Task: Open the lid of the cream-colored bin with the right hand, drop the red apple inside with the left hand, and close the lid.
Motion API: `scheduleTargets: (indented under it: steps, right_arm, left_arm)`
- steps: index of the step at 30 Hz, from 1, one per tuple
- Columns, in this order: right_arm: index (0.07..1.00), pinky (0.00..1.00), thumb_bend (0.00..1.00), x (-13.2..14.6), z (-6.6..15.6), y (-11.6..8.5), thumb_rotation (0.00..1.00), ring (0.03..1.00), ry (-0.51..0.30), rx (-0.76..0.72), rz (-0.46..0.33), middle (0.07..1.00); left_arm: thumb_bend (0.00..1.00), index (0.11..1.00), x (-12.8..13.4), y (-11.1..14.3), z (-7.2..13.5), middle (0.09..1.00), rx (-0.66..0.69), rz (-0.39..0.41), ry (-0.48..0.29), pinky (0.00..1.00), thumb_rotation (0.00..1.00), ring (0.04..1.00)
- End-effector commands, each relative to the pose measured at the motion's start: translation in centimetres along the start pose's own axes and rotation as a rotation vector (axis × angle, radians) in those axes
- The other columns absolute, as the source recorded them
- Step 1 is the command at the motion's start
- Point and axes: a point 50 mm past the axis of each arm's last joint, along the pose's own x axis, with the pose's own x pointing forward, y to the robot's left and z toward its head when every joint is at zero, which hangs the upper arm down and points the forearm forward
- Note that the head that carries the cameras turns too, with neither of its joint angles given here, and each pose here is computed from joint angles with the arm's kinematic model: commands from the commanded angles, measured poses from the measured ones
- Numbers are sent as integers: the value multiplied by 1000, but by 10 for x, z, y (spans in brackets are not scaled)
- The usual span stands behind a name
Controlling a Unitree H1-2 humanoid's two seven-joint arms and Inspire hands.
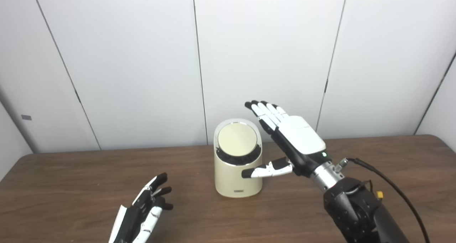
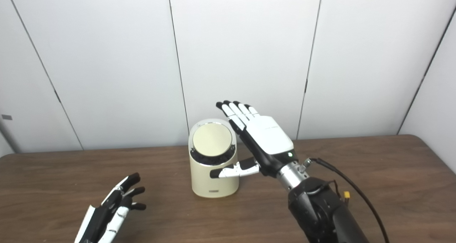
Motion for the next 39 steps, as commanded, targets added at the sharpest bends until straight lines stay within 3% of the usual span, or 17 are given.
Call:
scheduleTargets:
  steps: [1,3,5,11,16,19,22,26,30,36,39]
  right_arm:
    - [1000,992,545,-5,3,-10,725,1000,-42,59,-141,1000]
    - [966,918,374,-16,-7,-4,770,978,-32,129,-204,985]
    - [897,814,292,-27,-19,1,776,921,-5,224,-260,928]
    - [836,734,311,-58,-38,13,803,829,94,419,-339,840]
    - [817,715,300,-82,-48,25,760,804,157,496,-378,813]
    - [819,727,286,-96,-53,32,715,810,194,523,-388,819]
    - [822,727,283,-112,-57,39,734,801,250,528,-384,818]
    - [814,722,243,-129,-63,48,572,797,278,536,-390,811]
    - [799,726,260,-143,-68,58,554,794,312,512,-379,800]
    - [779,660,246,-157,-69,63,435,751,333,489,-366,770]
    - [772,674,243,-164,-68,65,403,756,363,525,-363,773]
  left_arm:
    - [535,899,8,2,10,905,29,24,-69,659,752,847]
    - [484,886,9,3,10,896,46,42,-62,686,733,858]
    - [434,872,10,4,10,888,75,72,-70,724,704,864]
    - [203,797,10,9,7,815,202,158,-83,731,606,810]
    - [202,790,9,11,3,803,177,166,-85,699,607,795]
    - [207,797,9,12,1,815,138,159,-76,729,551,811]
    - [219,802,9,13,-2,827,118,149,-73,739,528,822]
    - [225,801,8,14,-3,829,97,144,-76,735,499,818]
    - [220,799,5,15,-3,830,97,142,-77,739,492,818]
    - [228,794,-2,20,-3,825,136,146,-77,726,517,812]
    - [231,794,-5,22,-4,825,135,145,-70,730,533,815]
